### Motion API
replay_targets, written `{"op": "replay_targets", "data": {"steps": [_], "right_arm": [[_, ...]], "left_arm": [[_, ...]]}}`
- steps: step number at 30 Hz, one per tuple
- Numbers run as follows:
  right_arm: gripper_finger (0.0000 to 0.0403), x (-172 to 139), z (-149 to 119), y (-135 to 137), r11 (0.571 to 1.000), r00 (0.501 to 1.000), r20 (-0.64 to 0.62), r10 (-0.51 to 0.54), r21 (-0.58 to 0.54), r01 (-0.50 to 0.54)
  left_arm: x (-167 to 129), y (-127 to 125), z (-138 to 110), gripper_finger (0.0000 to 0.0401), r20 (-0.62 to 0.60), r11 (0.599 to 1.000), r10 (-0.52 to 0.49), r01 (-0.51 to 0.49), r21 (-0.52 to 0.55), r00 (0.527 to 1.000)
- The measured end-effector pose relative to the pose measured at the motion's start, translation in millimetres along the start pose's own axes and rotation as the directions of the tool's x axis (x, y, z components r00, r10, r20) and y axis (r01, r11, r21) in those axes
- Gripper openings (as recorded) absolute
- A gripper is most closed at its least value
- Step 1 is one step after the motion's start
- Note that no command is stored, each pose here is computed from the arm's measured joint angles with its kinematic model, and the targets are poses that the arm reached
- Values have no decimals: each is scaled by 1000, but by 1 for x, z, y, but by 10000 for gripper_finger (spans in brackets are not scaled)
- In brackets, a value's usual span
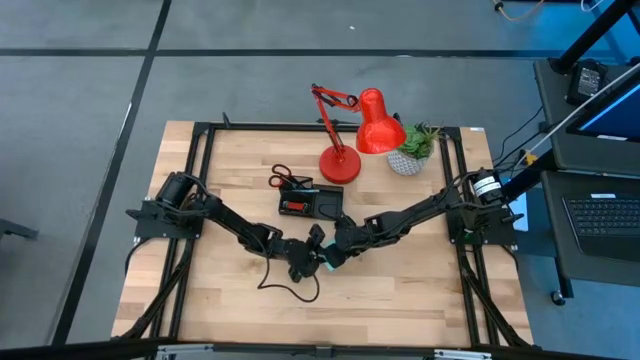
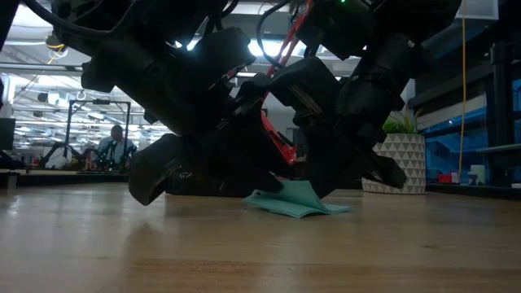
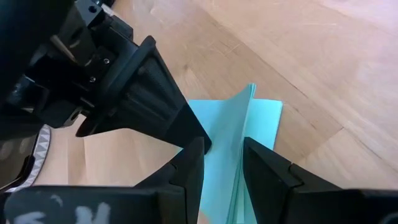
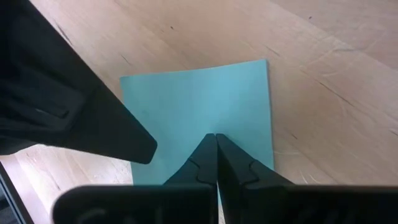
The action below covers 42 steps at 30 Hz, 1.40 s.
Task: Pick and place office supplies into organizer
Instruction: Put the blue sticky note into the black desk organizer
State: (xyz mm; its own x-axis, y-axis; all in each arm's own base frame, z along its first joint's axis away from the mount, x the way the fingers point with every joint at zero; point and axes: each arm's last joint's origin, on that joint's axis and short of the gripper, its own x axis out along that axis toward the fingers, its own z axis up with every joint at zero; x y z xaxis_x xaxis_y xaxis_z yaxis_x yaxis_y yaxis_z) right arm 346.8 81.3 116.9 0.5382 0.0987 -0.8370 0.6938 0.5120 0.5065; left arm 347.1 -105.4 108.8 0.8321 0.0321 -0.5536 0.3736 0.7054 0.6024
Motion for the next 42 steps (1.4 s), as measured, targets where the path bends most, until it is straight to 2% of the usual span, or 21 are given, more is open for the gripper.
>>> {"op": "replay_targets", "data": {"steps": [7,21,30,38,42], "right_arm": [[2,0,0,0,1000,1000,0,0,0,0],[2,0,0,0,1000,1000,1,0,0,0],[2,0,0,0,1000,1000,2,0,0,0],[7,0,1,1,1000,1000,9,10,-9,-10],[16,0,1,2,998,1000,14,25,-56,-24]], "left_arm": [[0,0,0,97,-2,1000,-3,3,2,1000],[0,0,0,22,-4,999,-4,4,46,1000],[0,-3,-3,5,-15,996,-71,72,58,997],[0,-3,-3,3,-17,994,-71,72,84,997],[-1,-3,-3,3,-25,994,-61,63,86,998]]}}
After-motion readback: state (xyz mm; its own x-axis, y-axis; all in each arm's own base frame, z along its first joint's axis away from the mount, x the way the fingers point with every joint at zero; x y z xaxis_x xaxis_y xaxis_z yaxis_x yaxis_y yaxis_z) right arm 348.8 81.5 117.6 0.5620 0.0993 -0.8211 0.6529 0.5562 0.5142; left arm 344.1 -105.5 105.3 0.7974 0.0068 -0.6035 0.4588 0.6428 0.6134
